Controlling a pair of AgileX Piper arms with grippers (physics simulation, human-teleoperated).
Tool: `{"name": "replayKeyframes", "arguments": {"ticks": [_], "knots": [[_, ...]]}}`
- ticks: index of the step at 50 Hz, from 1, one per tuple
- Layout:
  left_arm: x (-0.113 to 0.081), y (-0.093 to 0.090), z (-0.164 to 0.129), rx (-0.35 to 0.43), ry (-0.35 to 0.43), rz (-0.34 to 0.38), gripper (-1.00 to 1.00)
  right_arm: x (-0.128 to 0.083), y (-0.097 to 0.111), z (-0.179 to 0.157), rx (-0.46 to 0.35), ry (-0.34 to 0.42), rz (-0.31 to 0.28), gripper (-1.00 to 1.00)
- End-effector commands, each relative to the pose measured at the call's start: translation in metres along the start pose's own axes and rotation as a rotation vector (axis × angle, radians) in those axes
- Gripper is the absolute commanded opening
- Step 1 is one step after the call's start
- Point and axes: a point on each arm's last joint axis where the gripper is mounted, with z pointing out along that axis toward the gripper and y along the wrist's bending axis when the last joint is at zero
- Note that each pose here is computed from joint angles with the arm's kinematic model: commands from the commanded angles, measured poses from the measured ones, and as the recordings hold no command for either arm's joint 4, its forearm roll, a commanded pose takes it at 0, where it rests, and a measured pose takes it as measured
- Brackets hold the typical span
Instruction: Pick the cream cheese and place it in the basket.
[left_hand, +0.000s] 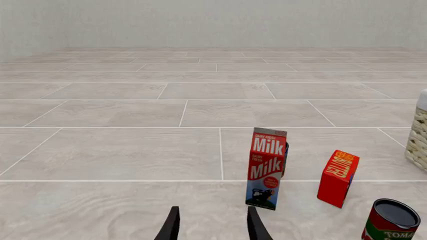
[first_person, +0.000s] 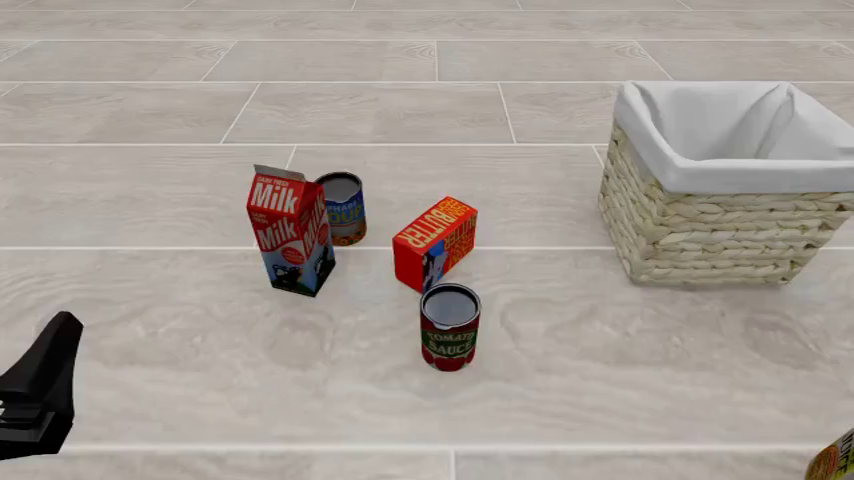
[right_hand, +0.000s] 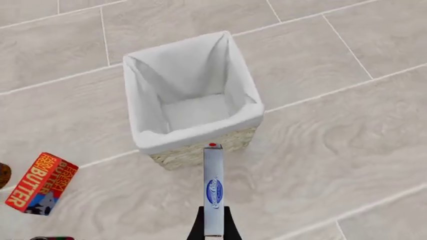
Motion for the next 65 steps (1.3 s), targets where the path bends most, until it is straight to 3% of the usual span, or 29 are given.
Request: {"name": "replayKeyframes", "arguments": {"ticks": [1,11,22,29,36,48,58,65], "knots": [[0.0,0.0,0.0,0.0,0.0,0.0,1.0,-0.024,0.012,0.009,-0.05,-0.01,-0.037,-1.0],[0.0,0.0,0.0,0.0,0.0,0.0,1.0,-0.061,0.024,0.044,-0.077,0.001,-0.073,-1.0],[0.0,0.0,0.0,0.0,0.0,0.0,1.0,-0.076,0.035,0.073,-0.099,0.031,-0.12,-1.0],[0.0,0.0,0.0,0.0,0.0,0.0,1.0,-0.082,0.037,0.091,-0.097,0.05,-0.14,-1.0],[0.0,0.0,0.0,0.0,0.0,0.0,1.0,-0.082,0.03,0.114,-0.074,0.053,-0.113,-1.0],[0.0,0.0,0.0,0.0,0.0,0.0,1.0,-0.07,0.04,0.138,-0.095,0.085,-0.135,-1.0],[0.0,0.0,0.0,0.0,0.0,0.0,1.0,-0.083,0.037,0.153,-0.082,0.095,-0.135,-1.0],[0.0,0.0,0.0,0.0,0.0,0.0,1.0,-0.079,0.05,0.165,-0.109,0.128,-0.165,-1.0]]}}
